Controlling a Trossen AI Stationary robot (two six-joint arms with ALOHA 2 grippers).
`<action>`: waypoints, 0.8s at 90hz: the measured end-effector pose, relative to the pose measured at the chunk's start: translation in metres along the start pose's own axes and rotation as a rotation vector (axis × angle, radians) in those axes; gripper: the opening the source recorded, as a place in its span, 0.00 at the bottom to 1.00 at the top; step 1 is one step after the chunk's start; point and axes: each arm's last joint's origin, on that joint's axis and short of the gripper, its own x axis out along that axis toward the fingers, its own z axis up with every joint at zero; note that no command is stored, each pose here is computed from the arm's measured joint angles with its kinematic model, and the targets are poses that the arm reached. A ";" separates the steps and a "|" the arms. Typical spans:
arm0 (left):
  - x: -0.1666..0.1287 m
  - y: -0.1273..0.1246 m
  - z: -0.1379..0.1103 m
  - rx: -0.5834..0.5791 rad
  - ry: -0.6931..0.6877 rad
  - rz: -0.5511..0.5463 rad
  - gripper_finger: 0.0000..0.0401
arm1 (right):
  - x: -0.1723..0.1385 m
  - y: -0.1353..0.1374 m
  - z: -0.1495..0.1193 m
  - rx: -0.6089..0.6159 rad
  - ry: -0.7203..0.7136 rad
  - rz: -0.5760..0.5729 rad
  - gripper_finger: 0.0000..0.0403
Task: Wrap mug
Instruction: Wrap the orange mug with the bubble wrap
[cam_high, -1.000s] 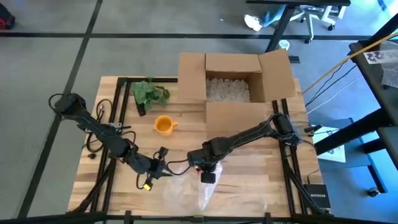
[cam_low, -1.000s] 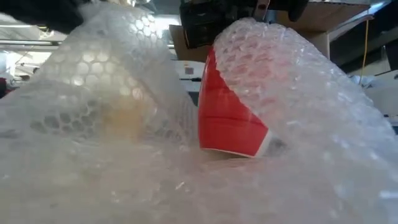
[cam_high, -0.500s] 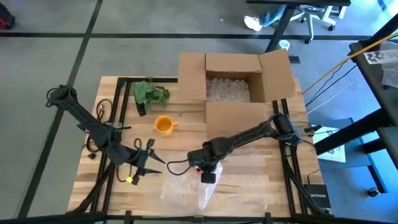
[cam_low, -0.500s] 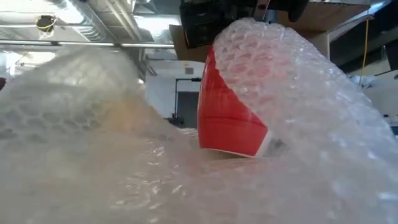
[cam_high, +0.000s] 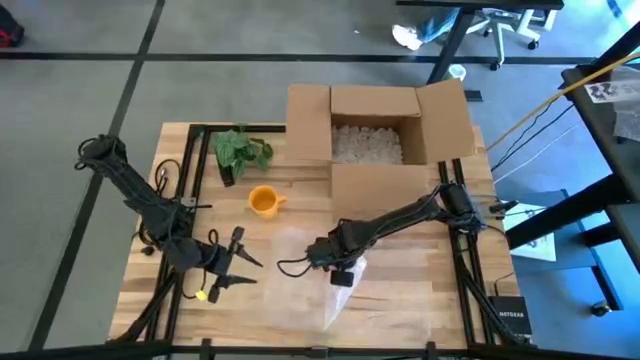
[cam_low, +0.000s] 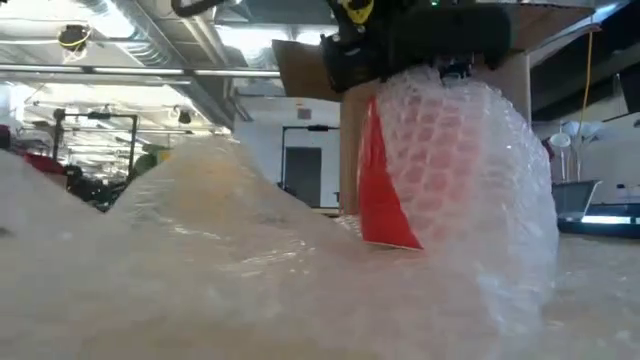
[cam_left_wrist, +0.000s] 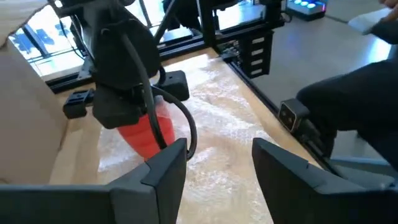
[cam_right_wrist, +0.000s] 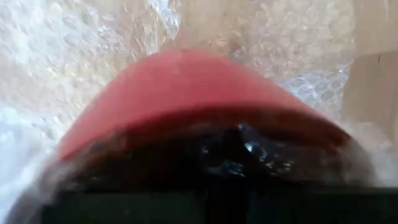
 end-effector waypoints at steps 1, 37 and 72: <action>0.000 0.000 0.000 -0.001 0.000 0.000 0.42 | 0.000 0.000 0.000 -0.004 -0.002 0.003 0.01; 0.000 0.000 -0.002 -0.007 0.014 0.001 0.42 | -0.001 0.001 0.001 -0.038 -0.004 0.035 0.02; 0.008 0.003 -0.019 -0.050 0.070 0.032 0.41 | -0.016 -0.001 -0.002 -0.057 -0.035 0.078 0.03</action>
